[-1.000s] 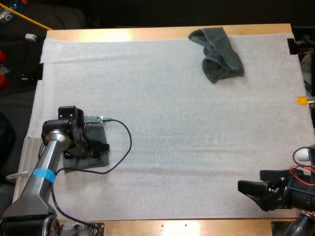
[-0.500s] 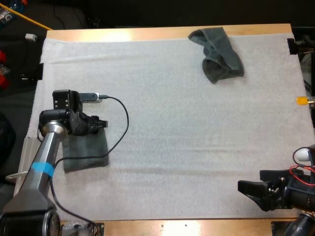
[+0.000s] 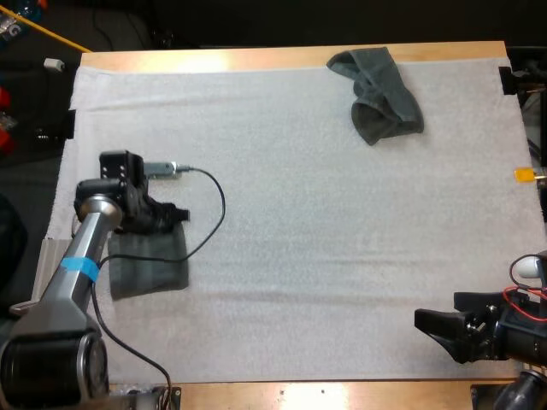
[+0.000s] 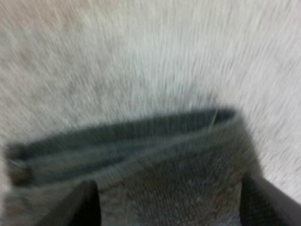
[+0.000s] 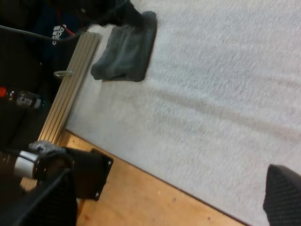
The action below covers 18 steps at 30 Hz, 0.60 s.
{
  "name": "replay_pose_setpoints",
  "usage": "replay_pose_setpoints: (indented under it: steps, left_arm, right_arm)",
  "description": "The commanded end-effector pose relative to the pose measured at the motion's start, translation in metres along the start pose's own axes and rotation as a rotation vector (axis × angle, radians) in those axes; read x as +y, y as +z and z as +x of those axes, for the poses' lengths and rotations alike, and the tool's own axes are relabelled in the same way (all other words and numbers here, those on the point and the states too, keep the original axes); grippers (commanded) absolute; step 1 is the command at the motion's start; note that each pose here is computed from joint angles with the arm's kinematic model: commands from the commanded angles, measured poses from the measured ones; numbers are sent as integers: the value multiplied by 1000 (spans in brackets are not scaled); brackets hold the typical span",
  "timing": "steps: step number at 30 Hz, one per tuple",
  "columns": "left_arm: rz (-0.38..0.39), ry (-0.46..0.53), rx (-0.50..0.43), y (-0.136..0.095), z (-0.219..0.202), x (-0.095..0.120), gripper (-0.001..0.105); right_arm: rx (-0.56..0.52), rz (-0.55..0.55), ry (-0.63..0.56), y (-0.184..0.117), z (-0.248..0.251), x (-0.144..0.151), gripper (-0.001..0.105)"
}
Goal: Pick towel from pile, fold and stack
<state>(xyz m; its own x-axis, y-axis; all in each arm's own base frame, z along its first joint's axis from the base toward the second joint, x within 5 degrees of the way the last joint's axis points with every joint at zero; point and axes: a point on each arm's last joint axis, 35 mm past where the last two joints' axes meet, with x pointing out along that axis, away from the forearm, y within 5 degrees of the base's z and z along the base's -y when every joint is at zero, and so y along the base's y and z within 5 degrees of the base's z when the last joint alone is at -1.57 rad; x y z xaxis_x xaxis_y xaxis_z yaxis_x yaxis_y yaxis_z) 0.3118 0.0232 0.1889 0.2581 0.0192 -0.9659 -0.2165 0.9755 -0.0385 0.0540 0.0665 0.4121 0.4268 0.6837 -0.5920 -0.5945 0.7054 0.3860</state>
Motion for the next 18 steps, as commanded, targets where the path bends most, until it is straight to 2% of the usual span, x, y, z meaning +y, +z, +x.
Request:
replay_pose_setpoints:
  steps: [1, 4, 7, 11, 14, 16, 18]
  left_arm:
    - [-12, -6, -41, 5, -20, 0, 59]
    - [-10, -46, -123, 12, -52, -2, 59]
    - [2, -146, -223, 12, -89, -5, 59]
    - [9, -267, -354, -1, -136, -7, 59]
    - [-1, -303, -439, -13, -165, -5, 59]
    - [8, -325, -478, -21, -179, -5, 59]
    - [24, -366, -514, -31, -194, -5, 59]
  right_arm:
    - [-14, -12, -8, 1, -1, 0, 78]
    - [-15, -12, -10, 1, -1, 0, 78]
    - [-15, -12, -10, 1, -1, 0, 78]
    - [-49, -58, -3, 5, -1, 1, 78]
    - [-96, -73, -65, 10, 2, 0, 78]
    - [-99, -70, -113, 13, 7, -1, 78]
    - [-77, -118, -157, 16, 16, -2, 78]
